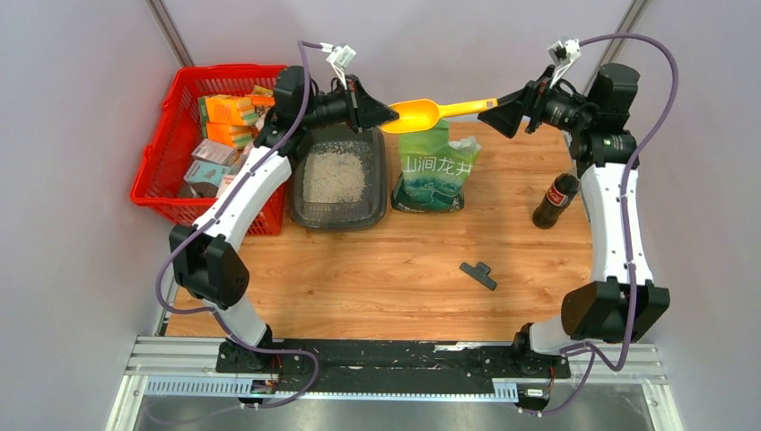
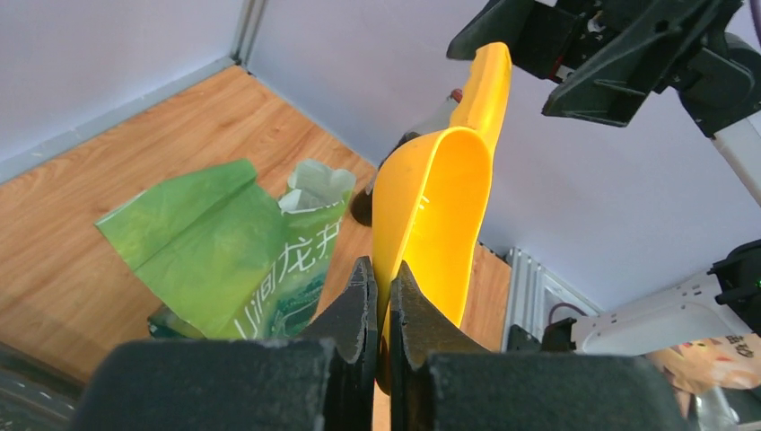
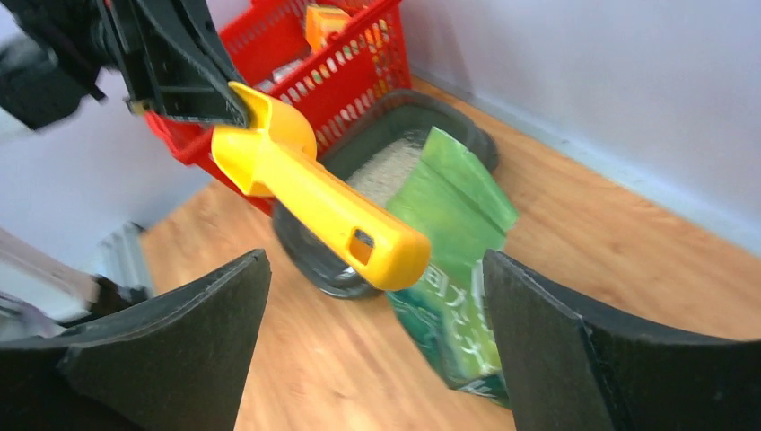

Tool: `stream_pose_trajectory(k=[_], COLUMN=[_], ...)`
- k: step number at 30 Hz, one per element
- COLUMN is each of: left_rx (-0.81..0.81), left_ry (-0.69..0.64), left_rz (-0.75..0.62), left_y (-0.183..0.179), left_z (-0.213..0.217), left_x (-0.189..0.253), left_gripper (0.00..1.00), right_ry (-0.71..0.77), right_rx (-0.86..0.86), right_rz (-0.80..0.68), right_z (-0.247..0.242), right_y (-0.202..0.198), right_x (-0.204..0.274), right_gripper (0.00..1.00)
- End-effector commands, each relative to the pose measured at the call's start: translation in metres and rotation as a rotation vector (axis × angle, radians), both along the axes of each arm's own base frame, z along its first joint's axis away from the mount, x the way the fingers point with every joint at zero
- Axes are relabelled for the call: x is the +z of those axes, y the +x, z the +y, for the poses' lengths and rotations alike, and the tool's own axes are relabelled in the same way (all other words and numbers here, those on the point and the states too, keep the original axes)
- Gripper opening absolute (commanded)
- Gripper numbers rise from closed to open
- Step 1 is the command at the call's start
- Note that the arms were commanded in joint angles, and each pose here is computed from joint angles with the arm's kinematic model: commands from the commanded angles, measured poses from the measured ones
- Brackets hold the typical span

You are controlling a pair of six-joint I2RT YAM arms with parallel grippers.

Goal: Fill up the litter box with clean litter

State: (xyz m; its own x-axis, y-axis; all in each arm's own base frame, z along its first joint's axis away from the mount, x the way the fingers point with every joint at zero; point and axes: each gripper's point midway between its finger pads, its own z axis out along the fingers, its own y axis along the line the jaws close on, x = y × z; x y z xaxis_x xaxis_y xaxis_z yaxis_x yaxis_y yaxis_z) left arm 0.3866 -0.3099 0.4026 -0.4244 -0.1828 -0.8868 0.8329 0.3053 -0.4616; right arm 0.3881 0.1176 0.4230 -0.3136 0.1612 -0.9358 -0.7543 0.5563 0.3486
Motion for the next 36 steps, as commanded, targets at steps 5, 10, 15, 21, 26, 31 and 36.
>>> stream_pose_trajectory(k=[5, 10, 15, 21, 26, 31, 36], left_rx=[-0.019, -0.028, -0.037, -0.027, -0.016, -0.023, -0.032], left_ry=[-0.059, -0.064, -0.059, -0.046, -0.042, -0.044, -0.016], left_rz=[-0.044, -0.052, -0.062, -0.068, -0.086, -0.087, -0.085], left_y=[-0.006, -0.005, -0.007, -0.006, 0.000, 0.003, 0.005], left_z=[0.003, 0.001, -0.001, -0.005, -0.012, -0.019, -0.020], left_x=[0.020, 0.019, 0.022, 0.018, 0.018, 0.017, 0.004], left_gripper=[0.00, 0.00, 0.00, 0.00, 0.00, 0.00, 0.03], right_ry=[0.001, 0.197, 0.235, 0.276, 0.279, 0.276, 0.249], right_rx=[-0.028, 0.003, 0.014, 0.052, 0.094, 0.097, 0.128], right_rz=[-0.090, 0.182, 0.205, 0.228, 0.241, 0.231, 0.172], right_z=[-0.006, 0.016, 0.018, 0.030, 0.045, 0.048, 0.049], right_y=[-0.006, -0.007, 0.004, 0.005, -0.005, -0.007, -0.016], right_x=[0.017, 0.009, 0.014, 0.021, 0.022, 0.024, 0.033], right_gripper=[0.95, 0.98, 0.98, 0.84, 0.74, 0.58, 0.12])
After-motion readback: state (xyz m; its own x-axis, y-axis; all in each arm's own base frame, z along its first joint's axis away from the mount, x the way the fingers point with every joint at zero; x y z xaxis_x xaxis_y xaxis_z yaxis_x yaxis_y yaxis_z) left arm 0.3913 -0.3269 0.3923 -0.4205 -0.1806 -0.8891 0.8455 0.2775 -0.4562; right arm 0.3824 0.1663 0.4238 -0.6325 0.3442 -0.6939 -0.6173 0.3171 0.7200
